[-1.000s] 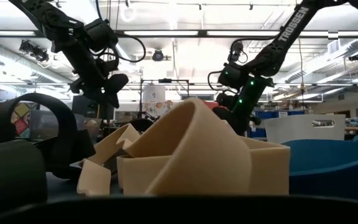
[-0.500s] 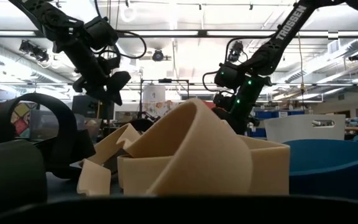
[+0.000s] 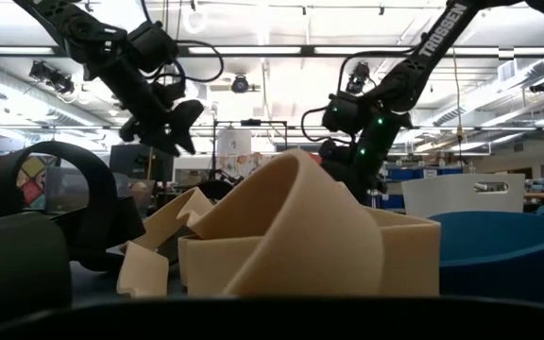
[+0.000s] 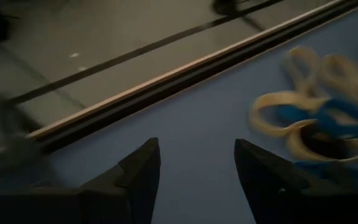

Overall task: Sort rubber bands into baskets
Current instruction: Put the yellow rubber band into the black bin

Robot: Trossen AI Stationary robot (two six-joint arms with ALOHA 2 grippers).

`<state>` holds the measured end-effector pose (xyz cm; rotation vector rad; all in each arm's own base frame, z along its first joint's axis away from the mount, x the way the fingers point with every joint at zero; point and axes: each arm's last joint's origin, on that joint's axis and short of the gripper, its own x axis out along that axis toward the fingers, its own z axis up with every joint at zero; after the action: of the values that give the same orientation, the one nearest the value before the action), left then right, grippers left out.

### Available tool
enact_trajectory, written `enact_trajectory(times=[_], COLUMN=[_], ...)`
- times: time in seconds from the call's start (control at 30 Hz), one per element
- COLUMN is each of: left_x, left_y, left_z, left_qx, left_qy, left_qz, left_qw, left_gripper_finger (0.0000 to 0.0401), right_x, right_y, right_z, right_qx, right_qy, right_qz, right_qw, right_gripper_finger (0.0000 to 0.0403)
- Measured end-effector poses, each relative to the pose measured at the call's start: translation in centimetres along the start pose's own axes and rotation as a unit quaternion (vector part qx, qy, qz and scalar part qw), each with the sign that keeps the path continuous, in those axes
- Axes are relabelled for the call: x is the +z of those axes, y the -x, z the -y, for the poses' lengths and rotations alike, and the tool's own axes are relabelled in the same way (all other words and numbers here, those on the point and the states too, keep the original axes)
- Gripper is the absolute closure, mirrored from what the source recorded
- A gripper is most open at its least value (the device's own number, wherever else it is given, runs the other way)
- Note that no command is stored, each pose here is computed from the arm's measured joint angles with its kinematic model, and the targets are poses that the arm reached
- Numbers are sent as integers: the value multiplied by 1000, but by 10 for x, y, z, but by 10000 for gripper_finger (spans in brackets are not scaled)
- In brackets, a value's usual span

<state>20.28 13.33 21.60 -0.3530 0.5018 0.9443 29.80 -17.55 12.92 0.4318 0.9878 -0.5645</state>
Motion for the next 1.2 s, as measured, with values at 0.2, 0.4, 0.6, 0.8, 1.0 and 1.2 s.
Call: enact_trajectory(times=[0.2,0.4,0.6,0.8,1.0,1.2], left_x=[5,5,-2,-12,-15,-17], left_y=[-7,-17,-28,-38,-41,-44], left_z=[22,43,65,85,96,96], left_qx=[-101,-189,-243,-290,-314,-313], left_qy=[-35,-57,-98,-130,-135,-136], left_qz=[43,80,118,152,192,195], left_qw=[993,977,958,936,920,920], left_gripper_finger=[192,192,192,192,192,192], right_x=[11,16,22,25,26,27], right_y=[23,55,83,98,102,103], right_z=[-28,-68,-89,-94,-94,-96], right_qx=[36,73,96,107,123,141], right_qy=[39,111,146,150,152,154], right_qz=[67,143,221,256,262,269], right_qw=[996,981,959,949,945,940], right_gripper_finger=[396,398,398,398,398,398])
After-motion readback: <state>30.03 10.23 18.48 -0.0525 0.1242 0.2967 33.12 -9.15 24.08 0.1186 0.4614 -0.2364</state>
